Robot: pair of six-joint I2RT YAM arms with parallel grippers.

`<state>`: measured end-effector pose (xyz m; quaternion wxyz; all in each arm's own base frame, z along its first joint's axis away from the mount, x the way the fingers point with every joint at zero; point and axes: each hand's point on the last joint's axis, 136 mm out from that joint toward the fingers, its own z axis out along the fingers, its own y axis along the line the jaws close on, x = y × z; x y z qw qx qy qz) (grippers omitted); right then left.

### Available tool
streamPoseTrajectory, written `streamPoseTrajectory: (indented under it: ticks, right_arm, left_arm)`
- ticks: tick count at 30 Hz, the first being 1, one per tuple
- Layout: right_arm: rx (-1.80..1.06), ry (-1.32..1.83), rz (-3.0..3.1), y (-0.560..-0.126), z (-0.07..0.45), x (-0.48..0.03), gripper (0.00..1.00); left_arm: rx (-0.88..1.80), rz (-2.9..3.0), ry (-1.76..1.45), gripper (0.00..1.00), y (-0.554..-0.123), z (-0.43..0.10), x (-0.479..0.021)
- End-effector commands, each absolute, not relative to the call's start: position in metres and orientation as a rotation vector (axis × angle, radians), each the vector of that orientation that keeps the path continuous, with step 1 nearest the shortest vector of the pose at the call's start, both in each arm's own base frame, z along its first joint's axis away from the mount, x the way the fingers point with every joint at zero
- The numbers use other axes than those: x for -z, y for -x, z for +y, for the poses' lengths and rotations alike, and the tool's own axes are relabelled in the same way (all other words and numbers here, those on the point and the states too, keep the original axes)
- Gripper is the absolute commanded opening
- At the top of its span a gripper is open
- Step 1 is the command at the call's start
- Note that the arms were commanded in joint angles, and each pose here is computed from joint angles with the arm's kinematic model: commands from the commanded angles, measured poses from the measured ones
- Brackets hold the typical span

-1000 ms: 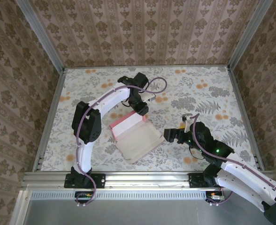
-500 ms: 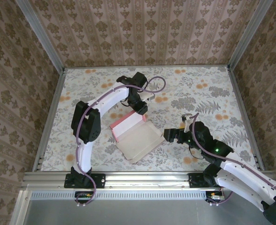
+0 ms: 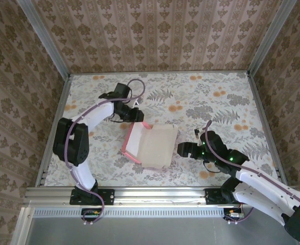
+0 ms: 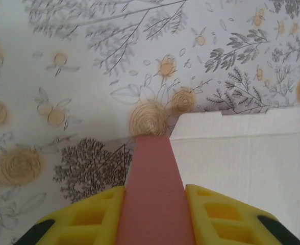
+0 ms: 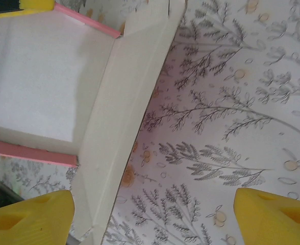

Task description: Fold the paper box

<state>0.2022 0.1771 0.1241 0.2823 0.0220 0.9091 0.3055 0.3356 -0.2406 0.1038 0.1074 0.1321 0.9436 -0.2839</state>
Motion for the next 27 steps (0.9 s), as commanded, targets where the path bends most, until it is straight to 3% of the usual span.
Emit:
streamPoseTrajectory:
  ticks: [1,12,23,27]
  right_arm:
    - [-0.93,-0.039,2.42,-0.206,0.195,-0.144,0.81]
    - [-0.935,0.132,2.457,-0.227,0.224,-0.154,0.7]
    - [-0.811,0.349,2.551,-0.246,0.235,-0.148,0.38]
    - [-0.781,0.434,2.57,-0.247,0.237,-0.145,0.25]
  left_arm:
    - [1.03,2.652,-0.118,0.22,-0.35,-0.247,-0.117]
    - [1.127,2.523,0.128,0.2,-0.329,-0.229,-0.104]
    - [1.21,2.42,0.141,0.27,-0.311,-0.223,-0.093]
    - [1.251,2.382,0.095,0.39,-0.311,-0.223,-0.099]
